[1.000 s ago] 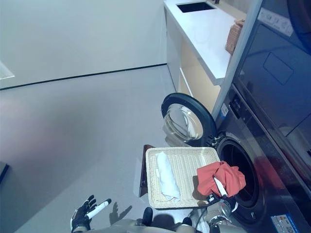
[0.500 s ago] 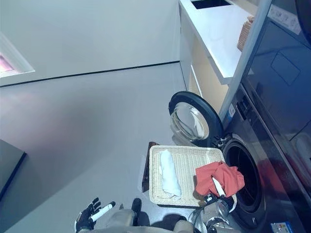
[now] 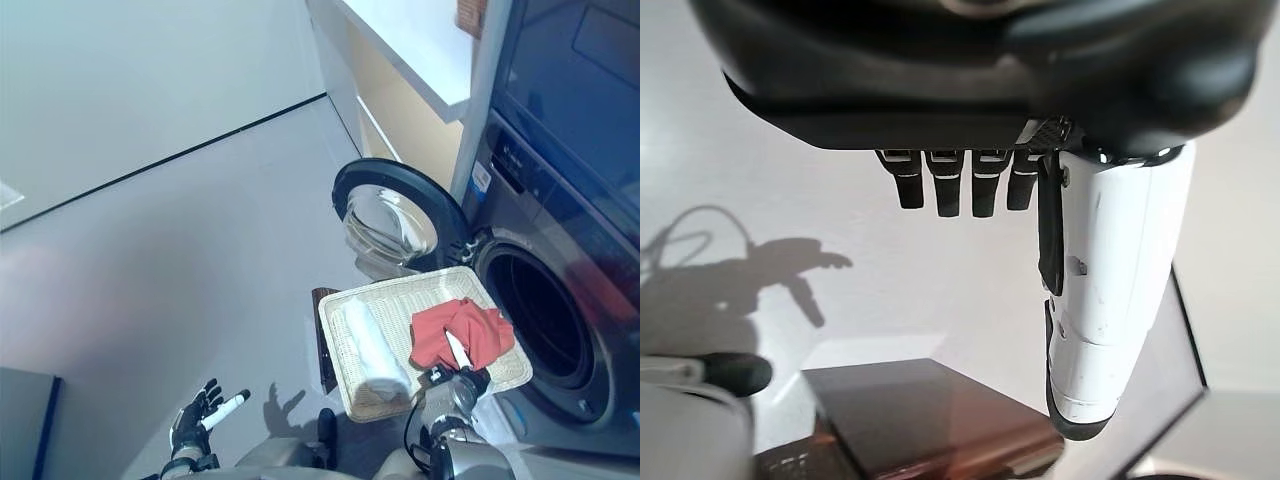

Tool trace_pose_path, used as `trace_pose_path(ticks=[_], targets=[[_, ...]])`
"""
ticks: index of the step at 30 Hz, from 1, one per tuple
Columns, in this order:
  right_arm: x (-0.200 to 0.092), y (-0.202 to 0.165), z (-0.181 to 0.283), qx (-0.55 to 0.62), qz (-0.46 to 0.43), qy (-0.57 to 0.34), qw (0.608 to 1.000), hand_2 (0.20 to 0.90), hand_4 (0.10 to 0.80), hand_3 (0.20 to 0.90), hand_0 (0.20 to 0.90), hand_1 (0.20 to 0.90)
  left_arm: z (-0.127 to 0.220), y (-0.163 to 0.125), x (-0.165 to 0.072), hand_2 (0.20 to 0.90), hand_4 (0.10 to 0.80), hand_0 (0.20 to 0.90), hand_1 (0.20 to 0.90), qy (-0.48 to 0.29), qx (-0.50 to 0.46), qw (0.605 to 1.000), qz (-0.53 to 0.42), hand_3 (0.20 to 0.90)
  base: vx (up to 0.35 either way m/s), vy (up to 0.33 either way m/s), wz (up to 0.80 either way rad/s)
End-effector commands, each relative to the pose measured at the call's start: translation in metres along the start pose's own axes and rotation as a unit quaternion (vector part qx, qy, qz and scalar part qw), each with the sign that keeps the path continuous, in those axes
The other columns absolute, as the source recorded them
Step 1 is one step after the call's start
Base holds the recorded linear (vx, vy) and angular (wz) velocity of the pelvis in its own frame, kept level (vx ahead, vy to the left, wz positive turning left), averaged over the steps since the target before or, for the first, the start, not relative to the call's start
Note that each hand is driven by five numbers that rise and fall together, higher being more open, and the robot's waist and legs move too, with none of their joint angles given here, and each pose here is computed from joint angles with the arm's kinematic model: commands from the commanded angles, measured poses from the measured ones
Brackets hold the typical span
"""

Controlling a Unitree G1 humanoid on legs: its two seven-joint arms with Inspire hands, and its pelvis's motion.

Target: Pick up the clothes and place them into the washing machine

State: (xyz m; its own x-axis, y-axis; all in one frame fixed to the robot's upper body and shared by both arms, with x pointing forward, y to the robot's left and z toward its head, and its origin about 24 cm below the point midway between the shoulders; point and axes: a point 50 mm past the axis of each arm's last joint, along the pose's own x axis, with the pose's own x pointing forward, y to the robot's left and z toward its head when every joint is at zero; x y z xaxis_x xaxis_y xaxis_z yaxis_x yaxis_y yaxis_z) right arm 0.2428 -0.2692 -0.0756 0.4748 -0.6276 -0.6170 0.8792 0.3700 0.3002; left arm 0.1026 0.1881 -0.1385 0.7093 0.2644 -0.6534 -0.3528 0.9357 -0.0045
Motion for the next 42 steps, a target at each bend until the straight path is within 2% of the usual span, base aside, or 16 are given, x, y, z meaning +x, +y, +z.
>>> trace_pose_path(ticks=[1, 9, 13, 19, 23, 29, 37, 39, 42], targets=[[-0.001, 0.053, 0.068, 0.083, 0.053, -0.117, 0.988, 0.2, 0.3, 0.2, 0.2, 0.2, 0.017, 0.01, 0.002, 0.9, 0.8, 0.9, 0.9, -0.055, -0.008, 0.998, 0.006, 0.9, 0.024, -0.03, -0.37], [-0.011, 0.083, 0.136, 0.17, 0.074, -0.205, 0.961, 0.2, 0.3, 0.2, 0.2, 0.2, 0.019, 0.003, 0.001, 0.9, 0.8, 0.9, 0.9, -0.059, -0.006, 0.998, -0.006, 0.9, -0.049, -0.009, 0.04], [-0.025, 0.097, 0.179, 0.227, 0.085, -0.26, 0.935, 0.2, 0.3, 0.2, 0.2, 0.2, 0.021, 0.002, 0.004, 0.9, 0.8, 0.9, 0.9, -0.059, -0.004, 0.998, -0.007, 0.9, -0.08, -0.023, -0.05], [-0.035, 0.1, 0.222, 0.253, 0.073, -0.307, 0.915, 0.2, 0.3, 0.2, 0.2, 0.2, 0.029, 0.0, 0.008, 0.9, 0.8, 0.9, 0.9, -0.072, -0.003, 0.997, -0.008, 0.9, -0.032, -0.02, 0.06], [-0.051, 0.103, 0.266, 0.278, 0.082, -0.351, 0.89, 0.2, 0.3, 0.2, 0.2, 0.2, 0.049, -0.009, 0.01, 0.9, 0.8, 0.9, 0.9, -0.116, -0.025, 0.993, -0.028, 0.9, -0.007, 0.022, 0.08], [-0.069, 0.098, 0.31, 0.275, 0.079, -0.409, 0.867, 0.2, 0.3, 0.2, 0.2, 0.2, 0.052, -0.015, 0.008, 0.9, 0.8, 0.9, 0.9, -0.128, -0.031, 0.99, -0.041, 0.9, 0.021, 0.064, 0.11], [-0.113, 0.1, 0.356, 0.302, 0.112, -0.496, 0.807, 0.2, 0.3, 0.2, 0.2, 0.2, 0.057, -0.016, 0.005, 0.9, 0.8, 0.9, 0.9, -0.146, -0.037, 0.988, -0.036, 0.9, 0.043, 0.074, 0.07], [-0.138, 0.089, 0.388, 0.308, 0.112, -0.543, 0.773, 0.2, 0.3, 0.2, 0.2, 0.2, 0.057, -0.014, 0.001, 0.9, 0.8, 0.9, 0.9, -0.154, -0.041, 0.986, -0.04, 0.9, 0.028, 0.095, 0.08], [-0.159, 0.081, 0.411, 0.302, 0.108, -0.579, 0.749, 0.2, 0.3, 0.2, 0.2, 0.2, 0.057, -0.009, 0.0, 0.9, 0.8, 0.9, 0.9, -0.156, -0.041, 0.986, -0.032, 0.9, 0.029, 0.062, 0.04]])
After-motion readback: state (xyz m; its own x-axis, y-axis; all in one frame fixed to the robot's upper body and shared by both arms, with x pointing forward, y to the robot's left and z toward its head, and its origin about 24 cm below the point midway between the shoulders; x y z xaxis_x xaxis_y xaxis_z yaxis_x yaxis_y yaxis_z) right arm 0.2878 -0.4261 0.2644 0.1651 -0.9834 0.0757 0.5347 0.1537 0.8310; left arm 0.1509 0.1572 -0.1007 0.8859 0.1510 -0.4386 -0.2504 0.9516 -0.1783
